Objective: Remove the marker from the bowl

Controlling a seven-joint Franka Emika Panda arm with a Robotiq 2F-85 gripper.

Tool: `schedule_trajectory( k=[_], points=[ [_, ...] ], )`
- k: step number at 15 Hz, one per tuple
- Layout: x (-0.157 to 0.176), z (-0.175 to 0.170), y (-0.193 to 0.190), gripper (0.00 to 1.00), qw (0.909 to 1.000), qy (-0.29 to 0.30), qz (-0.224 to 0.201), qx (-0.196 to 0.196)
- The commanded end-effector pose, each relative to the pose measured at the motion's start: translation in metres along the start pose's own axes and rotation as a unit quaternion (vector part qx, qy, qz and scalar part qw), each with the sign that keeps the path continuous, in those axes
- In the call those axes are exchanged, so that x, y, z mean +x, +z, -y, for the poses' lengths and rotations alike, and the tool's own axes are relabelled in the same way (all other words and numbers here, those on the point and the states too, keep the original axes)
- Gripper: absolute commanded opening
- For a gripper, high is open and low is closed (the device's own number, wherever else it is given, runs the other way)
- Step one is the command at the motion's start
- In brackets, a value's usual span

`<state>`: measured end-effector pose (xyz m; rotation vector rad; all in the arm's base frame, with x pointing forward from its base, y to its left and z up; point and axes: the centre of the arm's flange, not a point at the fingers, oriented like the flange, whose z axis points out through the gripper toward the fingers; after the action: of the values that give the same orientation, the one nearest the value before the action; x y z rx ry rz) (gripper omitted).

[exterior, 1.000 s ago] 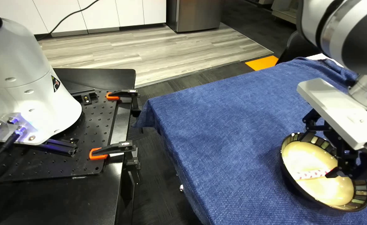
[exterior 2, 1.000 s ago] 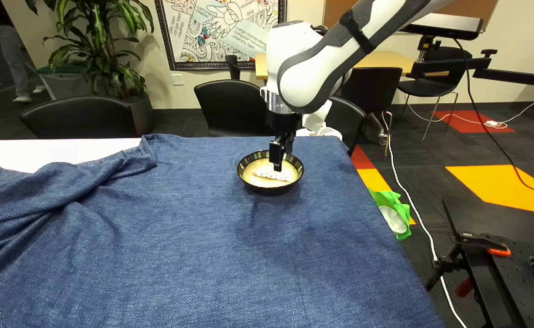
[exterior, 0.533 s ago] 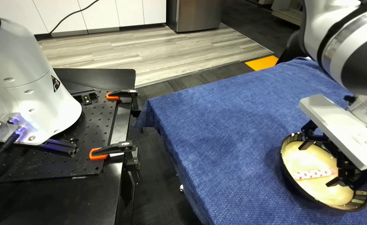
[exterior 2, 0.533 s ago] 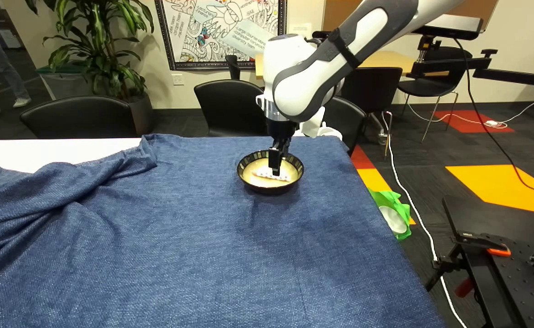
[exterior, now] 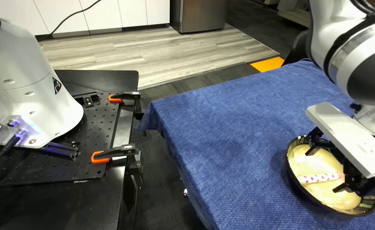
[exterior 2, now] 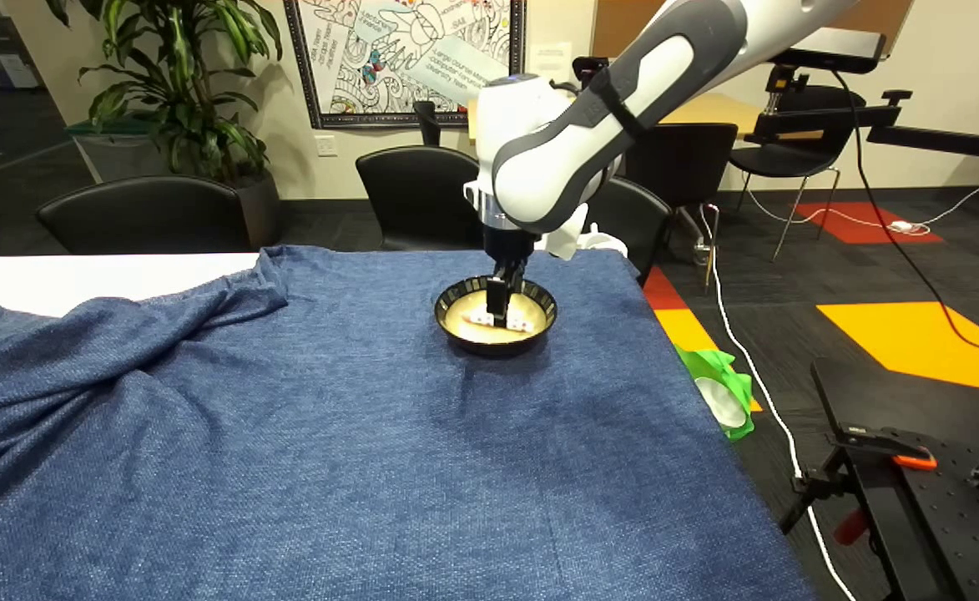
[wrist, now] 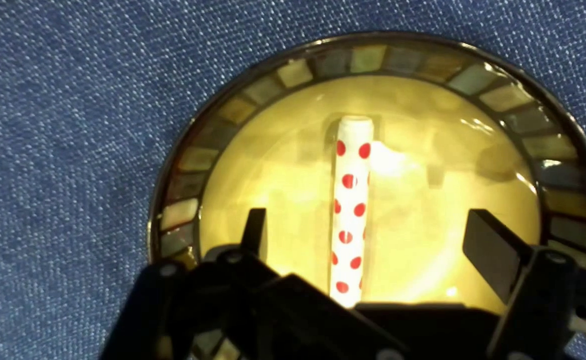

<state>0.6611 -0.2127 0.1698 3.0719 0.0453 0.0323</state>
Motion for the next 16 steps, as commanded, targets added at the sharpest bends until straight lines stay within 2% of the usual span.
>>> schedule_trajectory(
  k=[1, 11, 12, 13, 15, 16],
  points=[
    [0.002, -0.001, 0.0, 1.0, 0.9999, 0.0, -0.012, 0.002],
    [0.017, 0.01, 0.019, 1.0, 0.9993, -0.018, -0.033, 0.009],
    [0.019, 0.01, 0.022, 0.98, 0.9992, -0.018, -0.034, 0.007],
    [0.021, 0.01, 0.024, 0.79, 0.9992, -0.017, -0.036, 0.006],
    [0.024, 0.009, 0.027, 0.69, 0.9991, -0.015, -0.039, 0.005],
    [0.026, 0.009, 0.027, 0.6, 0.9991, -0.015, -0.04, 0.005]
  ],
)
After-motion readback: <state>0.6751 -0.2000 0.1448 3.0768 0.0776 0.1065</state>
